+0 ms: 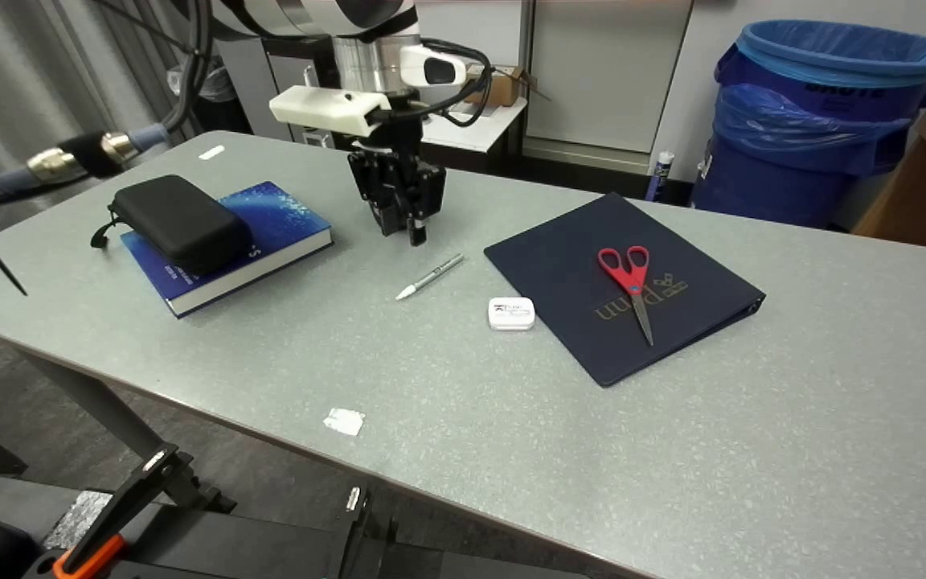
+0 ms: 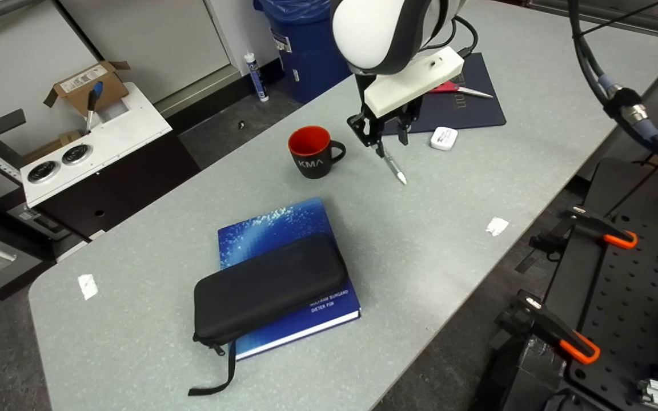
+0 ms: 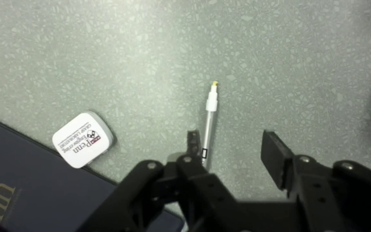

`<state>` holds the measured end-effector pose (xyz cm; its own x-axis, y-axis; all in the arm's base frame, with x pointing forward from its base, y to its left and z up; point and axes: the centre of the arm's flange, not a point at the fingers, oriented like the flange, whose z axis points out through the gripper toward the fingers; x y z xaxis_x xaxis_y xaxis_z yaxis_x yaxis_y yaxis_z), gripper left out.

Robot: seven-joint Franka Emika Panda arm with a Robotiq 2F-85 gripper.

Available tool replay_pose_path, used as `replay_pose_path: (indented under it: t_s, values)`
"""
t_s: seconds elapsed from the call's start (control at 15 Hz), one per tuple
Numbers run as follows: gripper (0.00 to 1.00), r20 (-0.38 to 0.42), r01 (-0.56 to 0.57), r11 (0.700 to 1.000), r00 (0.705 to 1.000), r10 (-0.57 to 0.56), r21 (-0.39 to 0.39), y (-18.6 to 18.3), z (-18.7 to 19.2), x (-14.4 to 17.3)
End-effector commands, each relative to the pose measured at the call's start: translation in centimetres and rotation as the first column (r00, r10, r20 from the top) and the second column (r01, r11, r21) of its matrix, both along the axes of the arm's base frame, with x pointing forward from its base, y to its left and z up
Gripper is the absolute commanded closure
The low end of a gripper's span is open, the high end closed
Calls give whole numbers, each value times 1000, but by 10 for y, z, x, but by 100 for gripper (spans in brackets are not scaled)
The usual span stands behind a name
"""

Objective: Remove the pen from the black mug

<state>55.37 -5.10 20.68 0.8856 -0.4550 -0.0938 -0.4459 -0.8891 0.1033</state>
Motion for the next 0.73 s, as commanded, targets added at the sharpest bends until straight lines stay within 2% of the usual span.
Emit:
replay_pose_path:
  t_s: [0.0,0.13,0.2,0.4,0.47,0.67]
  values:
    - [14,4,-26,997,1000,26,78,-5,9,8]
    - [1,18,-24,993,1000,22,117,-7,11,10]
    - [0,24,-28,991,999,25,133,-8,12,10]
    - [0,32,-44,981,999,38,191,-8,14,12]
    - [0,39,-33,990,999,27,136,-5,8,8]
    - [0,38,-42,987,999,37,155,-4,9,9]
